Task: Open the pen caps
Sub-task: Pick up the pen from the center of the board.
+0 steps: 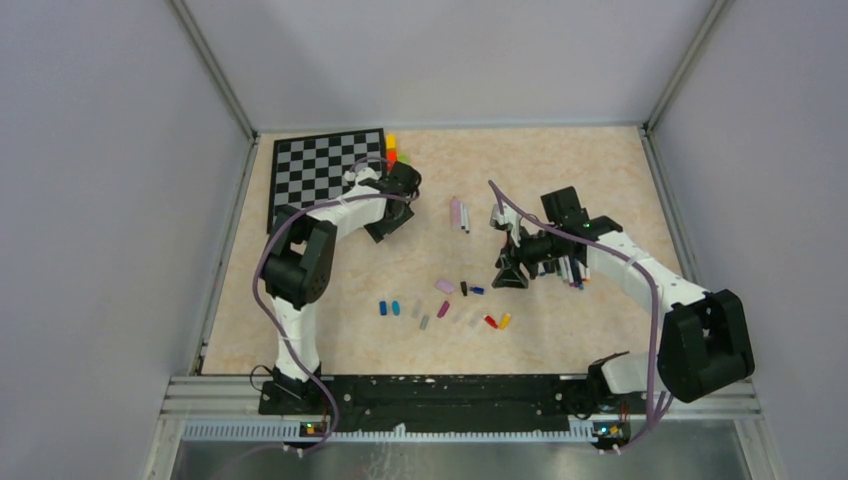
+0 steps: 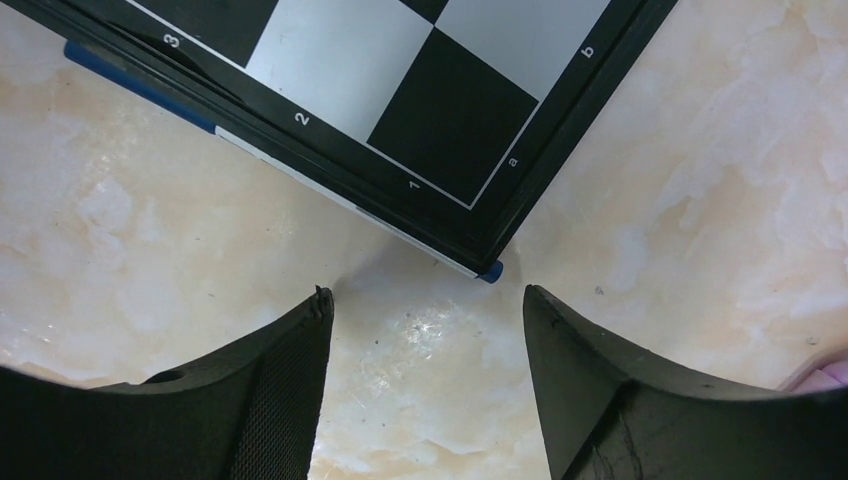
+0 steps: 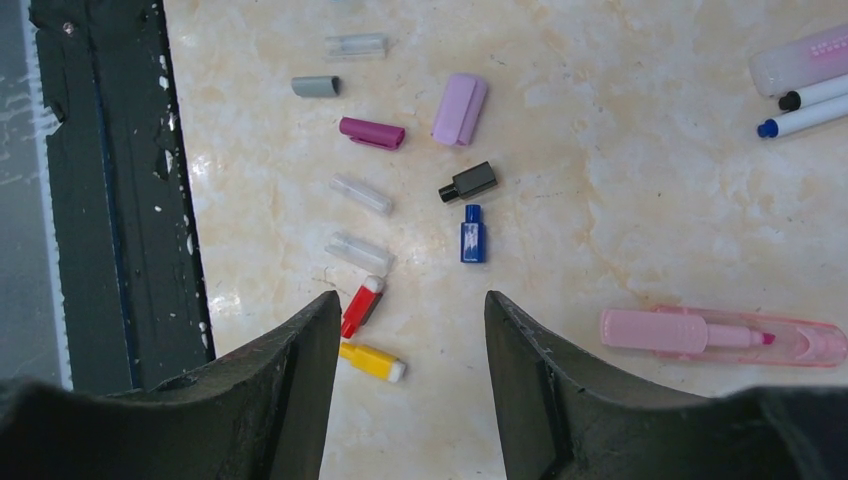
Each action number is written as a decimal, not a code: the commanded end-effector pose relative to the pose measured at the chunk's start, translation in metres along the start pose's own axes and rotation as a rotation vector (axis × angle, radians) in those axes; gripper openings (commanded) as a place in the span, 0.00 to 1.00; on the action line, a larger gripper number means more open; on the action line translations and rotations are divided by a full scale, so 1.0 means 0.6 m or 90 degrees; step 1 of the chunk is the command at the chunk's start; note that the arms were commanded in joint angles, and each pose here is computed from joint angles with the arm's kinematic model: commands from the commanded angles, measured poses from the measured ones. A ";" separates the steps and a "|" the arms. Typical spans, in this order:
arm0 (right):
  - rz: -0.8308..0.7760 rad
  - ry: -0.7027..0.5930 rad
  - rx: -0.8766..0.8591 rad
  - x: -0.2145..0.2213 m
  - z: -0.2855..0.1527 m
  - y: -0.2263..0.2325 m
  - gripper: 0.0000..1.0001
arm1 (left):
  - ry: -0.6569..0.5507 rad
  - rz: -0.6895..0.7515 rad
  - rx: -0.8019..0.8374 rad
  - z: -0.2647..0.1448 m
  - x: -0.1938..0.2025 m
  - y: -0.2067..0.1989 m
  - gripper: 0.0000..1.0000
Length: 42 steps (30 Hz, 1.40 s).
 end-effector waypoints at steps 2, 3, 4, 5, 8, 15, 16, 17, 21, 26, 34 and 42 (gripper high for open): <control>-0.012 -0.013 -0.017 -0.003 0.004 -0.002 0.54 | -0.003 0.007 -0.022 0.000 0.000 -0.004 0.73; -0.013 -0.012 -0.017 -0.003 0.004 -0.002 0.54 | 0.001 0.007 -0.027 0.002 0.002 -0.004 0.73; -0.013 -0.012 -0.016 -0.003 0.004 -0.003 0.54 | 0.005 0.010 -0.035 0.003 0.003 -0.002 0.73; -0.013 -0.011 -0.015 -0.002 0.004 -0.003 0.54 | 0.009 0.011 -0.042 0.004 0.004 -0.001 0.73; -0.012 -0.010 -0.014 -0.001 0.005 -0.005 0.54 | 0.015 0.016 -0.058 0.007 0.004 -0.002 0.74; -0.011 -0.007 -0.011 0.001 0.004 -0.005 0.54 | 0.005 0.015 -0.066 0.007 -0.001 -0.001 0.76; -0.011 -0.007 -0.011 0.001 0.004 -0.005 0.54 | 0.004 0.015 -0.064 0.007 -0.002 -0.003 0.76; -0.010 -0.007 -0.011 0.001 0.004 -0.005 0.54 | 0.003 0.015 -0.064 0.007 -0.002 -0.004 0.76; -0.012 -0.007 -0.013 0.000 0.004 -0.004 0.54 | 0.000 0.020 -0.077 0.007 -0.006 -0.002 0.78; -0.013 -0.008 -0.015 0.000 0.003 -0.003 0.54 | -0.019 0.016 -0.091 0.007 -0.015 0.002 0.77; -0.013 -0.007 -0.017 0.001 0.003 -0.003 0.54 | -0.054 0.019 -0.091 0.009 -0.034 -0.007 0.77; -0.013 -0.004 -0.018 0.003 0.004 -0.003 0.54 | -0.037 0.023 -0.125 0.021 -0.017 0.016 0.75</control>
Point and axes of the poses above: each gripper's point midway between its finger pads, its own z axis out along the fingers, its own y axis along the line the jaws close on, x = y × z, the point moved 4 cm from there along -z, back along the fingers, and after that the axes turned 7 degrees about z, right-handed, at the moved point
